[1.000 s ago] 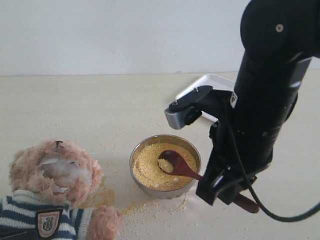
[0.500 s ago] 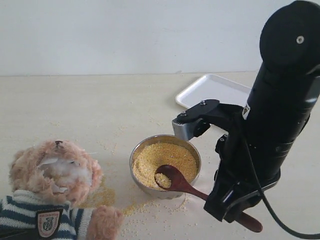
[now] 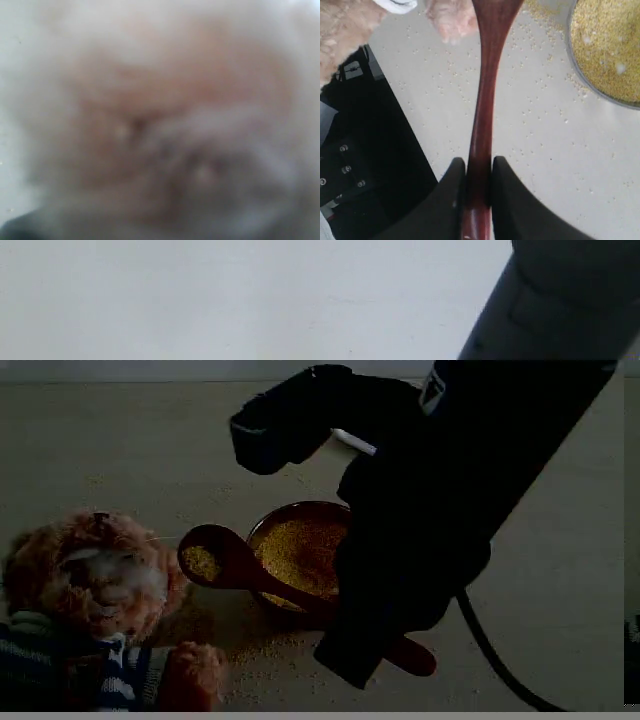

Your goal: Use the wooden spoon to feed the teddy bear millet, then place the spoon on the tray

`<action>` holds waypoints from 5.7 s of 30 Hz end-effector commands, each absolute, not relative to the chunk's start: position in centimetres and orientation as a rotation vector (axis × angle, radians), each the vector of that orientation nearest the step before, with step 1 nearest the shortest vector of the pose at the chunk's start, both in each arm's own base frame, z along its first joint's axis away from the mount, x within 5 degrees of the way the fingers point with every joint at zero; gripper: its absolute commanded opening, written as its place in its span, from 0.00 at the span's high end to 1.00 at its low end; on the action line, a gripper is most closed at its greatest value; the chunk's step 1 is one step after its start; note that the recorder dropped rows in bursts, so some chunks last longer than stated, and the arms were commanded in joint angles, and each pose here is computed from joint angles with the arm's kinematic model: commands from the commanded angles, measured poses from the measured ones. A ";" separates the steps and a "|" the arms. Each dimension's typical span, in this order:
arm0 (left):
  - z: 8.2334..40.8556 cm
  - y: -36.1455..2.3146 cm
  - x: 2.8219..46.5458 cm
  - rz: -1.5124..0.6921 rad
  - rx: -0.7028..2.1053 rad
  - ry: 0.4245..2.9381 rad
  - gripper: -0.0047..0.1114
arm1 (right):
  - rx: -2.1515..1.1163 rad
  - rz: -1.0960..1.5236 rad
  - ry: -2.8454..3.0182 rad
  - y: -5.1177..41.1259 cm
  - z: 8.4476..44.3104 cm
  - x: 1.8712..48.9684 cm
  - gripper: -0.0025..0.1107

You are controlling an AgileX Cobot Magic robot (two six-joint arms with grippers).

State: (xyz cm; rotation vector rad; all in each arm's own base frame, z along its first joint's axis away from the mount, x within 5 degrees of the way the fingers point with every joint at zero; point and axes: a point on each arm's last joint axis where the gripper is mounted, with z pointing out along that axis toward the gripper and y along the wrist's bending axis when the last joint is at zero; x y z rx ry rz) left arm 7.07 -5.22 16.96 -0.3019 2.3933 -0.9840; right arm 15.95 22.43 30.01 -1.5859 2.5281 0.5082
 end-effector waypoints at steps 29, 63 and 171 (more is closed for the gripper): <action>17.1 -5.1 7.2 -0.981 -0.317 2.362 0.92 | -1.794 0.115 2.240 32.9 28.2 16.1 0.95; 17.1 -5.1 7.2 -0.980 -0.315 2.361 0.92 | -1.686 -0.722 1.753 33.2 25.4 9.8 0.95; 17.1 -5.1 7.2 -0.980 -0.315 2.361 0.92 | -1.750 -0.652 2.422 28.6 19.6 20.2 0.95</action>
